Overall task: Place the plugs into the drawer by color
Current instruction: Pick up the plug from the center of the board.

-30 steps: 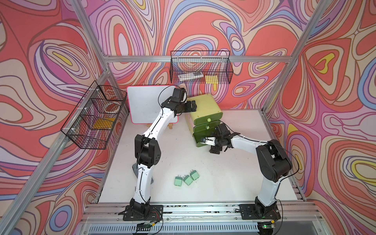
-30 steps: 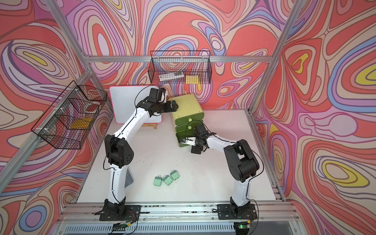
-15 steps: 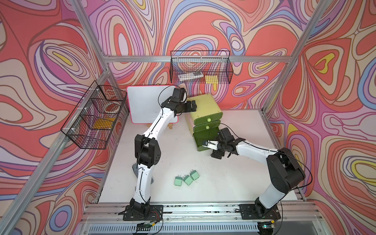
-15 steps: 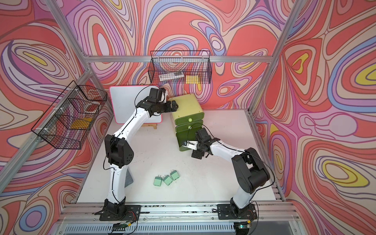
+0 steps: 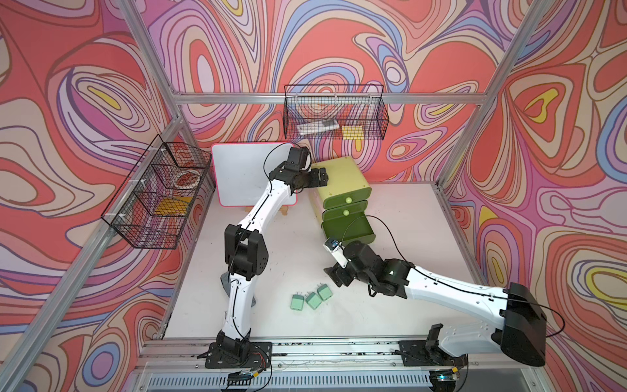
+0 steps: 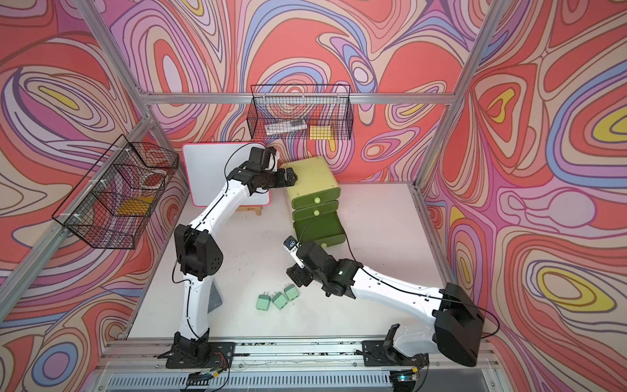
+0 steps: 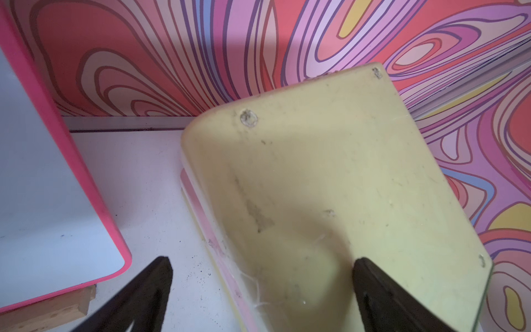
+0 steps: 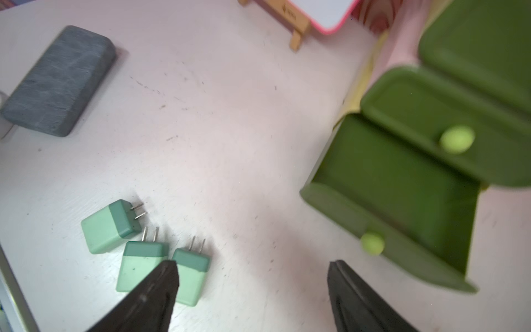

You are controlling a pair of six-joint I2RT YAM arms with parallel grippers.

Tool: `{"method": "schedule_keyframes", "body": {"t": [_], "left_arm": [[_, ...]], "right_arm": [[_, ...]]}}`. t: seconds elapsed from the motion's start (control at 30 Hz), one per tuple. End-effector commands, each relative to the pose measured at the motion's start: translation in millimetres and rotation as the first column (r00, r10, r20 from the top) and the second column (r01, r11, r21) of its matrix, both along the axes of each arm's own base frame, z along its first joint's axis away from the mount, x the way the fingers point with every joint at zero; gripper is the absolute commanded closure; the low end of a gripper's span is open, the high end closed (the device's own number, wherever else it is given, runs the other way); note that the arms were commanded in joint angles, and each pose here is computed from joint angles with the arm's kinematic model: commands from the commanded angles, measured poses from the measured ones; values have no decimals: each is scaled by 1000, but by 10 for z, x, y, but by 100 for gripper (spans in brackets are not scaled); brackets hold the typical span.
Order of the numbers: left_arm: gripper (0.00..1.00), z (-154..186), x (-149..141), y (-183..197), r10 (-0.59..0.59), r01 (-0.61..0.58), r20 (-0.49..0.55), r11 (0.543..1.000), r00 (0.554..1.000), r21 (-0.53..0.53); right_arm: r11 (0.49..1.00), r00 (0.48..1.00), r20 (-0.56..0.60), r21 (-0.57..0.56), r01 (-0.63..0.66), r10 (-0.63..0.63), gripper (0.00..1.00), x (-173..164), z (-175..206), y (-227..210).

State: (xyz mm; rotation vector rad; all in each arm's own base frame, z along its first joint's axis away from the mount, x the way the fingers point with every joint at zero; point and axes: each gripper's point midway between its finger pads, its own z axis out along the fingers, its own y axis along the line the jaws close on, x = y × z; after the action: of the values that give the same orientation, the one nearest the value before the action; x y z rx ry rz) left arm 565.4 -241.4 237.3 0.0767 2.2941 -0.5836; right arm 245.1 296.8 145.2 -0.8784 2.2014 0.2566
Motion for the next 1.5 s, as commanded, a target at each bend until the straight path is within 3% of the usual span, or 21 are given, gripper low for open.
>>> {"method": "schedule_keyframes", "body": {"t": [0.0, 0.13, 0.3, 1.13, 1.33, 1.47], "left_arm": [[3, 64, -73, 5, -6, 6, -9, 1000, 1000, 10], [3, 69, -92, -8, -7, 7, -15, 1000, 1000, 3], [3, 35, -132, -30, -12, 13, -25, 1000, 1000, 17], [3, -28, -166, -56, -18, 20, -33, 999, 999, 32], [3, -50, -170, -52, -18, 19, -39, 999, 999, 36], [3, -57, -176, -45, -18, 20, -39, 999, 999, 43]], "right_arm": [[933, 915, -184, -49, 357, -359, 20, -125, -388, -251], [945, 925, -200, -118, 305, -324, 20, -344, -573, 23], [964, 918, -293, -96, 249, -266, 20, -455, -707, 285], [958, 898, -342, -173, 231, -278, 47, -433, -1233, 372], [957, 902, -328, -162, 241, -282, 54, -396, -1160, 380], [950, 911, -270, -109, 292, -311, 57, -200, -778, 294]]}}
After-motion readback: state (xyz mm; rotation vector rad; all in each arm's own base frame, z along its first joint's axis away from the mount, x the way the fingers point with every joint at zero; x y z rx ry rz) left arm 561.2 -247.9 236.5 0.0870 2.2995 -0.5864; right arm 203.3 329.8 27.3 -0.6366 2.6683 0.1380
